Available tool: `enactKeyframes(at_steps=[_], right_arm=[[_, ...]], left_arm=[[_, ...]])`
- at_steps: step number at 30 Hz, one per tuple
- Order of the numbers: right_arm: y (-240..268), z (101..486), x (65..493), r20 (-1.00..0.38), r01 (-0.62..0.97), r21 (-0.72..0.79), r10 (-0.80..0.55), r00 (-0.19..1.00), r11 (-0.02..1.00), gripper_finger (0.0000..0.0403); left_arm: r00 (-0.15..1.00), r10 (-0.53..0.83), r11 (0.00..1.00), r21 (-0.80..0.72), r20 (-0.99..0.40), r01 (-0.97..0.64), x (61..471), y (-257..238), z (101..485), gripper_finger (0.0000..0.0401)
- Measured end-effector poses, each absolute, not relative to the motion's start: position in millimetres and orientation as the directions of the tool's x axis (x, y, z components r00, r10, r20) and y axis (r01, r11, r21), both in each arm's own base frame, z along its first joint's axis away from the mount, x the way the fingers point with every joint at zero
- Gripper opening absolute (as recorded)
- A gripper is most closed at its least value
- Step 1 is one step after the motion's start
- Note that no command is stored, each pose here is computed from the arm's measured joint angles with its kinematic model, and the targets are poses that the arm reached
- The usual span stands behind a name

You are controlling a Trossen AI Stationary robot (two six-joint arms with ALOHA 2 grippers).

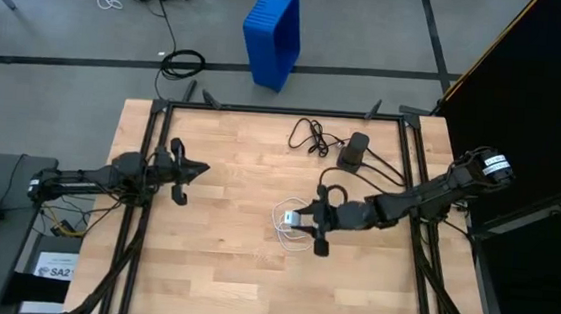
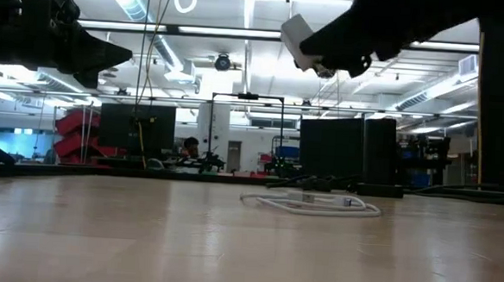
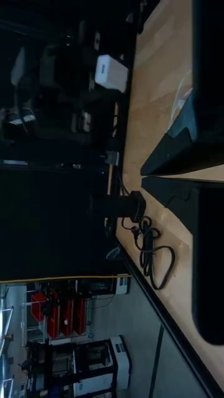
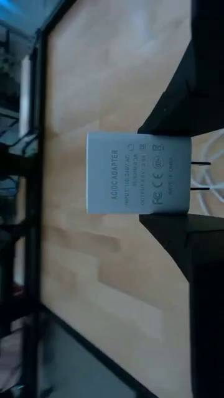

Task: Insert USB
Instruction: Insert the white charger cable into the white charger adapter

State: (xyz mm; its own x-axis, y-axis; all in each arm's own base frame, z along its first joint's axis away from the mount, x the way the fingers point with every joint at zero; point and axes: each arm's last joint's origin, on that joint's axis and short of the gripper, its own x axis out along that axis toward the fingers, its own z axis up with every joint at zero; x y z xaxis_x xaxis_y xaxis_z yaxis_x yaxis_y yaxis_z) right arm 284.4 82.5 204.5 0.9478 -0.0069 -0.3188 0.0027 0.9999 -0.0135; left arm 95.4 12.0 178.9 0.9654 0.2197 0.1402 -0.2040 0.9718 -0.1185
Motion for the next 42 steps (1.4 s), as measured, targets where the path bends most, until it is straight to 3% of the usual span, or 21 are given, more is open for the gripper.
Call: enactKeyframes(at_steps=[4,8,13,19,26,32,36,42], right_arm=[[74.7,194.9,276.7,-0.222,-0.057,-0.025,0.050,0.974,0.998,0.0128],[65.4,189.9,267.8,-0.106,-0.083,0.002,0.082,0.991,0.997,0.0128],[53.2,188.7,266.5,-0.069,-0.045,-0.004,0.045,0.997,0.999,0.0128],[38.4,182.5,272.9,-0.069,0.006,-0.033,-0.009,0.998,0.999,0.0128],[34.1,159.2,280.9,-0.135,0.002,-0.083,-0.013,0.991,0.997,0.0128],[35.1,157.0,288.3,-0.042,-0.071,-0.119,0.067,0.997,0.990,0.0128],[30.8,161.4,294.2,-0.010,-0.081,-0.144,0.080,0.997,0.986,0.0128],[17.8,164.1,296.0,0.012,-0.078,-0.184,0.082,0.997,0.980,0.0128]], left_arm=[[0.951,0.225,0.940,-0.303,0.211,-0.156,95.2,12.1,186.2,0.0001],[0.983,0.122,0.941,-0.331,0.136,-0.071,102.6,7.5,180.2,0.0001],[0.987,0.126,0.932,-0.351,0.098,-0.085,116.2,3.1,177.8,0.0016],[0.985,0.073,0.961,-0.276,0.155,-0.028,137.8,-6.1,180.0,0.0079],[0.996,0.055,0.984,-0.175,0.068,-0.042,173.0,-17.2,179.3,0.0190],[0.997,0.073,0.989,-0.125,-0.021,-0.075,216.6,-23.1,179.1,0.0271],[0.995,0.083,0.993,-0.075,-0.051,-0.087,245.6,-26.7,179.3,0.0300],[0.993,0.102,0.994,-0.037,-0.055,-0.104,275.8,-25.7,182.1,0.0307]])
